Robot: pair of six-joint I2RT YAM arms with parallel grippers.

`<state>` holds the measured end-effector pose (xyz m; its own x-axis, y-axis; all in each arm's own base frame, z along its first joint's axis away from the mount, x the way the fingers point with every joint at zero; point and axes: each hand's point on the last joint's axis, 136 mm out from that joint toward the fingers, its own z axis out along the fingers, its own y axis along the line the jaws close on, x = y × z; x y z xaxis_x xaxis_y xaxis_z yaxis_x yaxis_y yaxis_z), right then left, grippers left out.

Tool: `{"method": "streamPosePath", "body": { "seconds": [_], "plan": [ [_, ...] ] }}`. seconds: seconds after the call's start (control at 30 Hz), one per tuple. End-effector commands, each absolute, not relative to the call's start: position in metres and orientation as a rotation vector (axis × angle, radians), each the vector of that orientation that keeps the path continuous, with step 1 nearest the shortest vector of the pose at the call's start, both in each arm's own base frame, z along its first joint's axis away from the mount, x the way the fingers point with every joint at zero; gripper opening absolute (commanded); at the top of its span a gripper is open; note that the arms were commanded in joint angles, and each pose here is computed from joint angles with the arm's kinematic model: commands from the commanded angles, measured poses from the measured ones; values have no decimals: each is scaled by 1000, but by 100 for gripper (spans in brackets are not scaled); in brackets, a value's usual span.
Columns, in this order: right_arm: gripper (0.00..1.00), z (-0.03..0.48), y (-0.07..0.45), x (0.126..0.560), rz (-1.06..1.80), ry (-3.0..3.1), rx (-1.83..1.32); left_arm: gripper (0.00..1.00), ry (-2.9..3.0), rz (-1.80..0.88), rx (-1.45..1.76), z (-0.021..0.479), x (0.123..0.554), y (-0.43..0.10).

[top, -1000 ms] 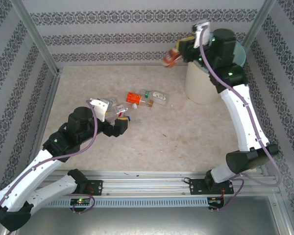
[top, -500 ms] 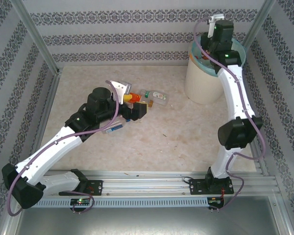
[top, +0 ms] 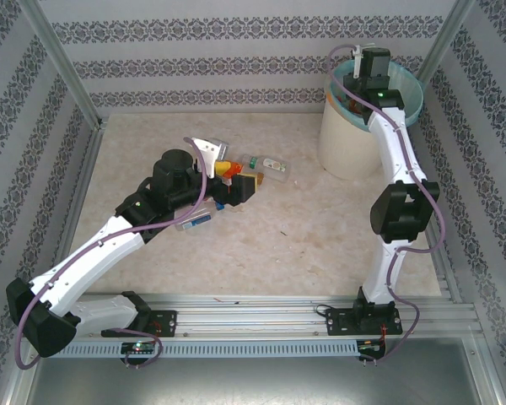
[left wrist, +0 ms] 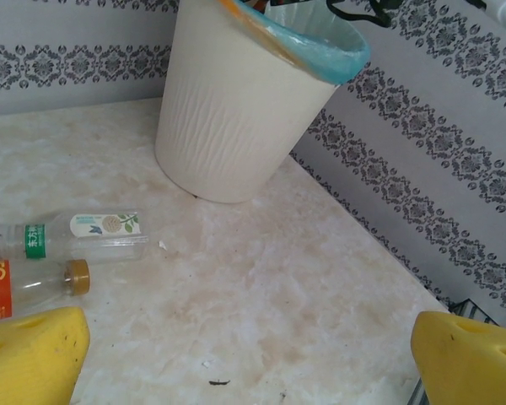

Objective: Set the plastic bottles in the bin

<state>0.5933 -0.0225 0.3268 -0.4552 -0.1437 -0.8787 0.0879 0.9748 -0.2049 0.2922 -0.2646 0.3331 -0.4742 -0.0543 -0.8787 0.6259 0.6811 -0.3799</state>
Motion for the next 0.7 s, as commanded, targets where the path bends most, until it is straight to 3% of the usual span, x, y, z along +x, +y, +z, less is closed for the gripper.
{"method": "streamPosePath", "body": {
  "seconds": [0.0,0.13,0.23,0.4,0.67],
  "plan": [
    [20,295,-31,591,-270,2138,-70,98,1885,-885,448,339,288,-268],
    [50,317,-8,584,-101,2101,-89,98,1886,-879,446,338,290,-269],
    [59,351,1,575,-18,2021,-68,98,1890,-876,443,335,292,-270],
    [60,398,10,559,68,1918,-56,98,1892,-873,445,333,293,-271],
    [58,422,20,540,164,1892,-30,99,1901,-846,447,329,296,-269]
  ]
}}
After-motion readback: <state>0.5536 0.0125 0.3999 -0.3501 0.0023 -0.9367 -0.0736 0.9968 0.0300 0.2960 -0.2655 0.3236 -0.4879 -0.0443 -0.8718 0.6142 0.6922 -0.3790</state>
